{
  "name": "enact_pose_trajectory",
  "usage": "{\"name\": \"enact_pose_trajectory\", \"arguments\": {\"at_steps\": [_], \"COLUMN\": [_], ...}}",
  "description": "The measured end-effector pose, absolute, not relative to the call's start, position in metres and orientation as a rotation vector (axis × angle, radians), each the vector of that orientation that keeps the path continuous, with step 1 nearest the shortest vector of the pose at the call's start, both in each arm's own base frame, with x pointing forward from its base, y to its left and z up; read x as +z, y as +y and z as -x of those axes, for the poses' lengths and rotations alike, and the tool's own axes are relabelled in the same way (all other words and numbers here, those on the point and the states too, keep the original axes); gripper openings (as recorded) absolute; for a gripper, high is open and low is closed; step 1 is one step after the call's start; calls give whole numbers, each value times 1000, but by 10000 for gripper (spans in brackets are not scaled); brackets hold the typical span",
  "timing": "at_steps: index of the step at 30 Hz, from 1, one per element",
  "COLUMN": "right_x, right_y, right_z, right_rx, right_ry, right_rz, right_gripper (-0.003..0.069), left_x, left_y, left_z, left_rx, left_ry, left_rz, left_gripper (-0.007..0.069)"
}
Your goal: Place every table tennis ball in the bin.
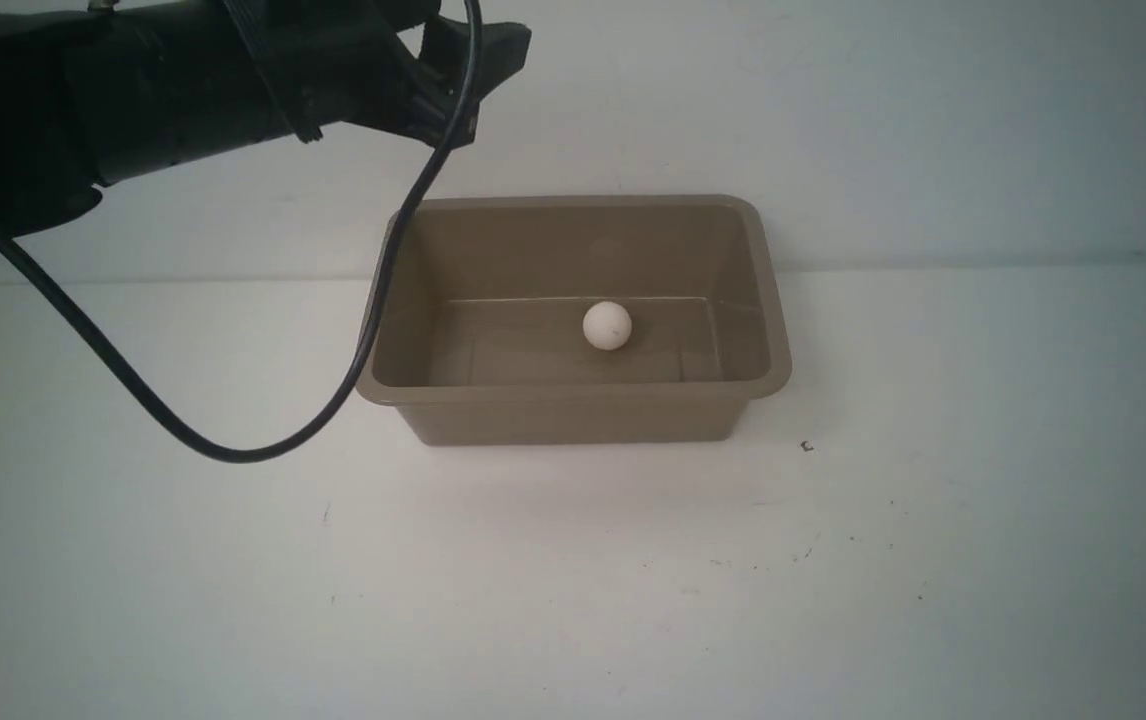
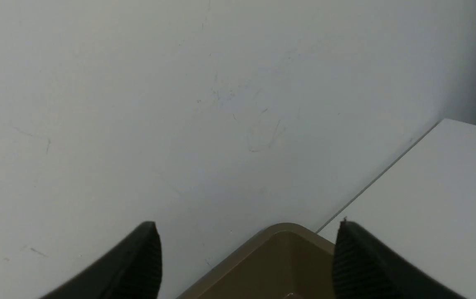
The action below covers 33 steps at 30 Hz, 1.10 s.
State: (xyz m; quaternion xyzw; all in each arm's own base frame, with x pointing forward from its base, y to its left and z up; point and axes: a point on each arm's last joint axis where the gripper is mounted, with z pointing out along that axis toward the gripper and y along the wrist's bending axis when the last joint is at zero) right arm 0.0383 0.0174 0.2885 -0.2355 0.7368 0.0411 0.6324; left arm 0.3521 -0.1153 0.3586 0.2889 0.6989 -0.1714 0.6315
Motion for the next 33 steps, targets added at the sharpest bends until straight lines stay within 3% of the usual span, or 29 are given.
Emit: {"name": "enact_pose_trajectory", "arguments": {"at_steps": [8, 19, 22, 26, 28, 33], "right_x": [256, 238, 238, 238, 238, 238], "right_y": [24, 25, 25, 25, 25, 25], "right_z": [-49, -53, -53, -53, -53, -53], "right_rx": [242, 254, 254, 253, 254, 256], "right_ry": [1744, 1760, 1760, 1760, 1760, 1760], "right_rz": [421, 397, 398, 399, 399, 398], "right_gripper": [589, 589, 589, 589, 589, 589], "left_x": [359, 359, 360, 362, 364, 367], "left_y": [-115, -117, -119, -127, -135, -141], "left_z": [-352, -351, -349, -342, -332, -322], "left_rx": [-393, -407, -440, -542, -654, -756], "left_ry": [1599, 1592, 1575, 1521, 1455, 1386], "left_rz": [-662, -673, -701, -778, -867, -950], "left_gripper": [499, 499, 499, 499, 499, 499]}}
